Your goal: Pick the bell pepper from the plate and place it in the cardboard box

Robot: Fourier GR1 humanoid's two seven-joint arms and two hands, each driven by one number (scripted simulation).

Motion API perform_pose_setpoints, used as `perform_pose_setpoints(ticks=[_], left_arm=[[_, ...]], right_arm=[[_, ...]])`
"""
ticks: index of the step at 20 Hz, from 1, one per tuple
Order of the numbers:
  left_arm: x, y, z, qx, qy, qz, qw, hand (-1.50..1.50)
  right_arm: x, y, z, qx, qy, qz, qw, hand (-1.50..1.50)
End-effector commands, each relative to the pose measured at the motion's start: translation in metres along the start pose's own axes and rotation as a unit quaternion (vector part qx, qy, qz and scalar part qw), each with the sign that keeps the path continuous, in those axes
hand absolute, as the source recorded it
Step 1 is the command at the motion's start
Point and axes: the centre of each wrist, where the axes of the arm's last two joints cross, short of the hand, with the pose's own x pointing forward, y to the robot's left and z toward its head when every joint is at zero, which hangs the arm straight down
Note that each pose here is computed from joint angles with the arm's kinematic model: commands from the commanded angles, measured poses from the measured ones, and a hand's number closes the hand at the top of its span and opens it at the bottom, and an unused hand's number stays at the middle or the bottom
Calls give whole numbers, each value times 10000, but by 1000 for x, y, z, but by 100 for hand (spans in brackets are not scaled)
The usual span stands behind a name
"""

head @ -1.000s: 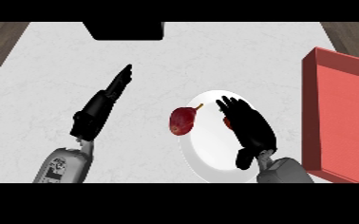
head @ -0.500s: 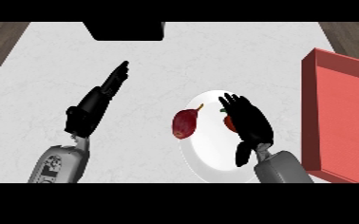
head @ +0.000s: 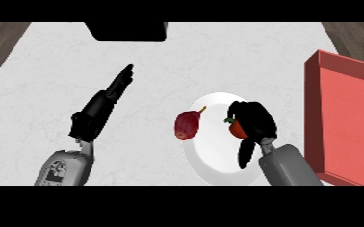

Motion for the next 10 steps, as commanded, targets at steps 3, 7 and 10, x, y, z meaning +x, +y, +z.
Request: perform_pose_setpoints(ticks=[3, 7, 10], left_arm=[[5, -5, 0, 45, 71, 51, 10000, 0], [-2, 2, 4, 106, 96, 10, 9999, 0], [-9, 3, 9, 156, 187, 31, 9997, 0]], right_arm=[[-71, 4, 34, 363, -1619, 750, 9833, 150], [-71, 11, 54, 724, -3285, 1174, 9344, 150], [-100, -3, 73, 646, -4075, 1471, 8990, 150]])
